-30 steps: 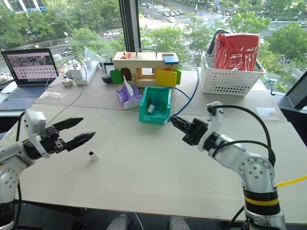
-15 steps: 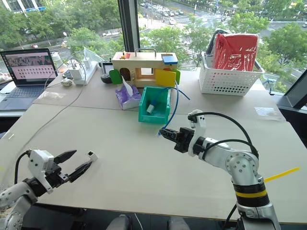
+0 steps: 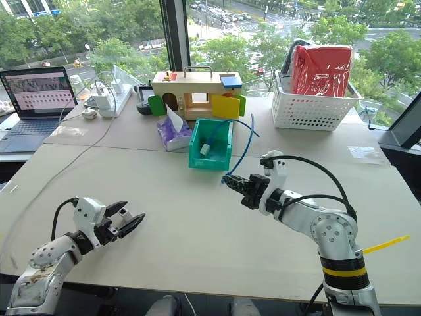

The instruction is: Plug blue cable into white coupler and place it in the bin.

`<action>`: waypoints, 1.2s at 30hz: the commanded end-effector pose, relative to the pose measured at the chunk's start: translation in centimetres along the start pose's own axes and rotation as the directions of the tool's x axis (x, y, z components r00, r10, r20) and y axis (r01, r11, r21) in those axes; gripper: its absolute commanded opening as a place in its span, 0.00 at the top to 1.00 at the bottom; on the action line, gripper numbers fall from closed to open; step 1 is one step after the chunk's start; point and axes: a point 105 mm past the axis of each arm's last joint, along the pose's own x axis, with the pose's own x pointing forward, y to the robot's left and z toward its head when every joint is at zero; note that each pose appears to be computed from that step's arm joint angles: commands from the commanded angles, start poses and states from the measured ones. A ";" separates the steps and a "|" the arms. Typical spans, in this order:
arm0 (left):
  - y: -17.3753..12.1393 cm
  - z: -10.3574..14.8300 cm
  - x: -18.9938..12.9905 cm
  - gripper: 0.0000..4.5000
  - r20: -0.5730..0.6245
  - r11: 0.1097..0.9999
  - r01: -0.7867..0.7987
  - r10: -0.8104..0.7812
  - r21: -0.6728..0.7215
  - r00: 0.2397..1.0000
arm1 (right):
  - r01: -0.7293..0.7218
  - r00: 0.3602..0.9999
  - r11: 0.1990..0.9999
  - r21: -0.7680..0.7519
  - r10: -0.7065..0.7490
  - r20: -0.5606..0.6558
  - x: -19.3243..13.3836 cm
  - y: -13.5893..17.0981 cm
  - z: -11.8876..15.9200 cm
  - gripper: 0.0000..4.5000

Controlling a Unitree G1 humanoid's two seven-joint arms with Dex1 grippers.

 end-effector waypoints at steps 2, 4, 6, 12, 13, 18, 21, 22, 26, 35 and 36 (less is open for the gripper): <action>0.5 0.9 -0.2 0.55 0.015 0.997 0.071 -0.071 0.035 0.997 | -0.002 0.999 0.999 -0.034 0.004 0.045 -0.7 0.6 1.2 1.00; 0.5 1.2 -0.1 0.73 0.011 0.993 0.107 -0.108 0.046 0.994 | 0.007 0.999 0.999 -0.035 -0.006 0.050 -0.8 0.5 1.2 1.00; 0.3 1.5 0.4 0.85 0.007 0.990 0.131 -0.132 0.057 0.991 | 0.016 0.998 0.999 -0.036 -0.014 0.056 -0.9 0.5 1.2 1.00; -2.9 5.3 4.8 0.84 0.081 0.946 0.299 -0.310 0.121 0.947 | 0.044 0.995 0.998 -0.044 -0.039 0.090 -1.3 0.3 1.8 1.00; -3.9 6.1 5.7 0.84 0.089 0.924 0.353 -0.367 0.146 0.926 | 0.050 0.994 0.998 -0.047 -0.046 0.100 -1.5 0.3 2.0 1.00; -7.3 7.3 8.6 0.84 0.044 0.814 0.537 -0.558 0.221 0.829 | 0.095 0.986 0.994 -0.062 -0.085 0.145 -2.0 0.0 2.9 1.00; -9.0 6.3 10.1 0.84 -0.043 0.738 0.616 -0.631 0.276 0.775 | 0.145 0.976 0.987 -0.076 -0.130 0.174 -2.5 -0.3 3.2 1.00; -9.9 5.4 10.8 0.84 -0.096 0.708 0.651 -0.653 0.275 0.751 | 0.171 0.970 0.982 -0.074 -0.155 0.189 -2.8 -0.4 3.2 1.00; -13.4 3.9 13.4 0.84 -0.180 0.639 0.707 -0.690 0.302 0.701 | 0.287 0.934 0.957 -0.032 -0.272 0.231 -4.1 -1.0 2.2 1.00; -15.6 4.0 14.7 0.84 -0.137 0.594 0.748 -0.748 0.298 0.649 | 0.368 0.889 0.930 0.012 -0.356 0.288 -5.3 -0.8 1.6 1.00; -15.6 4.0 14.7 0.84 -0.133 0.591 0.751 -0.753 0.294 0.644 | 0.373 0.886 0.928 0.012 -0.360 0.291 -5.4 -0.8 1.6 1.00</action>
